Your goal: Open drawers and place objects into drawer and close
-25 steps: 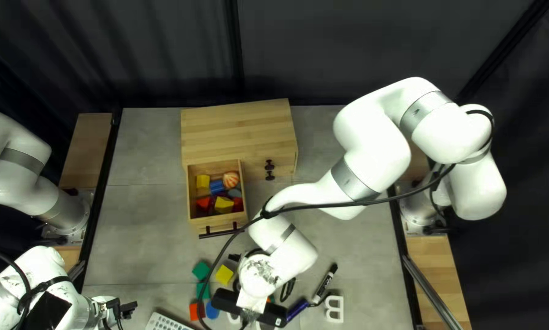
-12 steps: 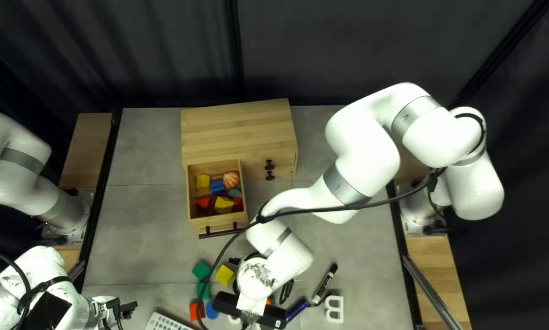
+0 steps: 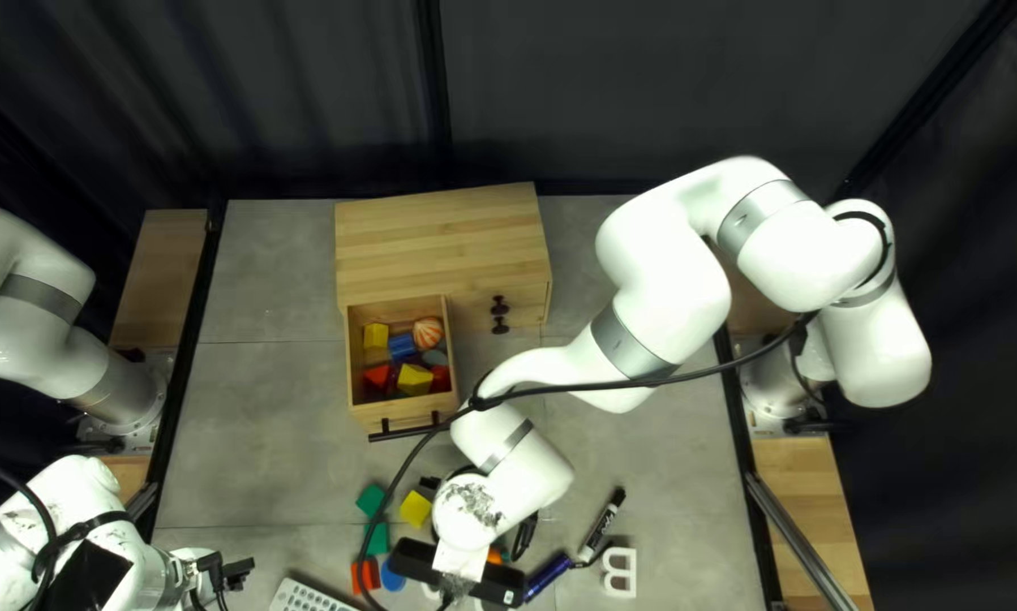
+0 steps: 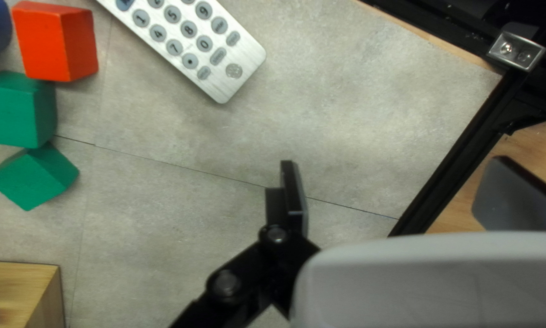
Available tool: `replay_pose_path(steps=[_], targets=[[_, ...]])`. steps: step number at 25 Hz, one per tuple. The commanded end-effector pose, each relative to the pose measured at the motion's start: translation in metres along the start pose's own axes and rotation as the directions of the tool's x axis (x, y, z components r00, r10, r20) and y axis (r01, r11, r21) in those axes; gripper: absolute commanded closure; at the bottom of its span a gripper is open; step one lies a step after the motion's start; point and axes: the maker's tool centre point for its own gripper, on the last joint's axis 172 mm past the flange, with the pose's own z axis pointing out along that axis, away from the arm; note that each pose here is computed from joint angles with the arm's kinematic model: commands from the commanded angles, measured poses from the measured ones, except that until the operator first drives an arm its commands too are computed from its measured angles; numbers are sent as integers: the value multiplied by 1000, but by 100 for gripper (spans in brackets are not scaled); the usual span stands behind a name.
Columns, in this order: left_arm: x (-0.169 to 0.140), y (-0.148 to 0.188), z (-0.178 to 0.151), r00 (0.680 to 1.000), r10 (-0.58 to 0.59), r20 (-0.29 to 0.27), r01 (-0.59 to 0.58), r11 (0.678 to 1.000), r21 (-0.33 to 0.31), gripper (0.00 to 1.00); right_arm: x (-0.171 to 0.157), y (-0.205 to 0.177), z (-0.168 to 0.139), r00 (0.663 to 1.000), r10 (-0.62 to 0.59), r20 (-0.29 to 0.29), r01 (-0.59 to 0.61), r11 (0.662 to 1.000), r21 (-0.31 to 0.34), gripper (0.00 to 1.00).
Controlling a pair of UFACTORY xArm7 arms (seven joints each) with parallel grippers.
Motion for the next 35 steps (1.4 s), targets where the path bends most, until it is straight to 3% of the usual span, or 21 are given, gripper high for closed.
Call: replay_pose_path(steps=[1,12,17,22,28,35], targets=[[0,0,0,1000,0,0,0,1000,0,0,1,-1,2,1000,-2,0,2,1000,8,90],[0,0,0,1000,0,0,0,1000,0,0,0,-5,-11,1000,6,7,-6,1000,16,95],[0,0,0,1000,0,0,0,1000,0,0,-14,1,-45,997,63,36,-64,998,23,96],[0,0,0,1000,0,0,0,1000,0,0,-35,14,-93,975,209,69,-211,977,19,98],[0,0,0,1000,0,0,0,1000,0,0,-73,32,-156,886,460,50,-459,888,-39,100],[0,0,0,1000,0,0,0,1000,0,0,-126,65,-166,757,653,-25,-651,750,-116,100]])
